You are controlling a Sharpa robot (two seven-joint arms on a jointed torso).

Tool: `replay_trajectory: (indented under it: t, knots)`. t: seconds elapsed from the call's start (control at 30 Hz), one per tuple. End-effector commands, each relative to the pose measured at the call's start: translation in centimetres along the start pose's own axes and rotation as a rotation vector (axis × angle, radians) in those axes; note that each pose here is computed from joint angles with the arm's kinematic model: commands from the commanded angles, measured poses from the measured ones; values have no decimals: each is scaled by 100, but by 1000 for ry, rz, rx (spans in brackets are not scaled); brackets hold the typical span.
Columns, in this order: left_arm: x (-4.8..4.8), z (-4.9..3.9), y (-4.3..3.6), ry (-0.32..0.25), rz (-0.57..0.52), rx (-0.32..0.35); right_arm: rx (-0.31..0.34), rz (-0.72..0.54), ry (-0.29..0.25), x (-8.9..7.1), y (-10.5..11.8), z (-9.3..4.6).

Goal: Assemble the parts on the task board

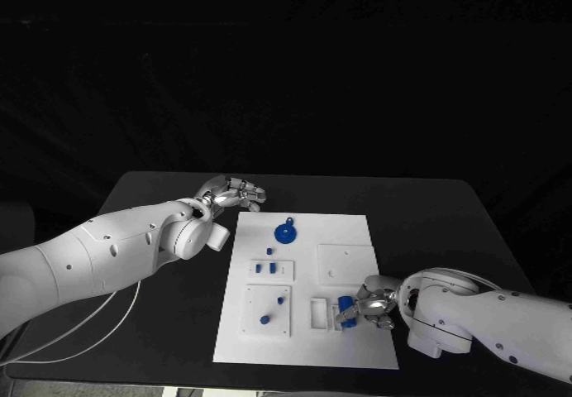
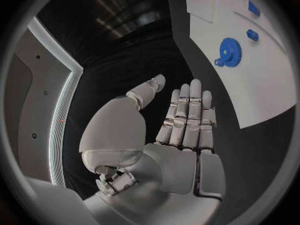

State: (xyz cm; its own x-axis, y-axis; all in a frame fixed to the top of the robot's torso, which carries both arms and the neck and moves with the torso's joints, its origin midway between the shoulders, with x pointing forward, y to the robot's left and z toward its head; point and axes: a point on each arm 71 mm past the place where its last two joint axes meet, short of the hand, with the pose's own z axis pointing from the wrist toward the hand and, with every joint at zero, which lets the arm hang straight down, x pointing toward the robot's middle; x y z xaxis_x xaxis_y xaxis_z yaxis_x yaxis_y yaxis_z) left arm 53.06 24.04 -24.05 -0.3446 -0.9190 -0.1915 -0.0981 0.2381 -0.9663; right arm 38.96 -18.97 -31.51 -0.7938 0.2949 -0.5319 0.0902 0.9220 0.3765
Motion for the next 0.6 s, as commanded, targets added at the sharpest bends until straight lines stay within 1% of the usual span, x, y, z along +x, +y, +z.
replay_trajectory:
  t: [0.03, 0.37, 0.6]
  knots:
    - [28, 4, -15, 18, -11, 13, -2, 22, -25, 14, -15, 21]
    - [25, 4, -12, 20, -12, 10, 10, 85, -37, -11, -46, 35]
    - [27, 3, -12, 21, -12, 10, -3, 132, -37, 9, -37, -16]
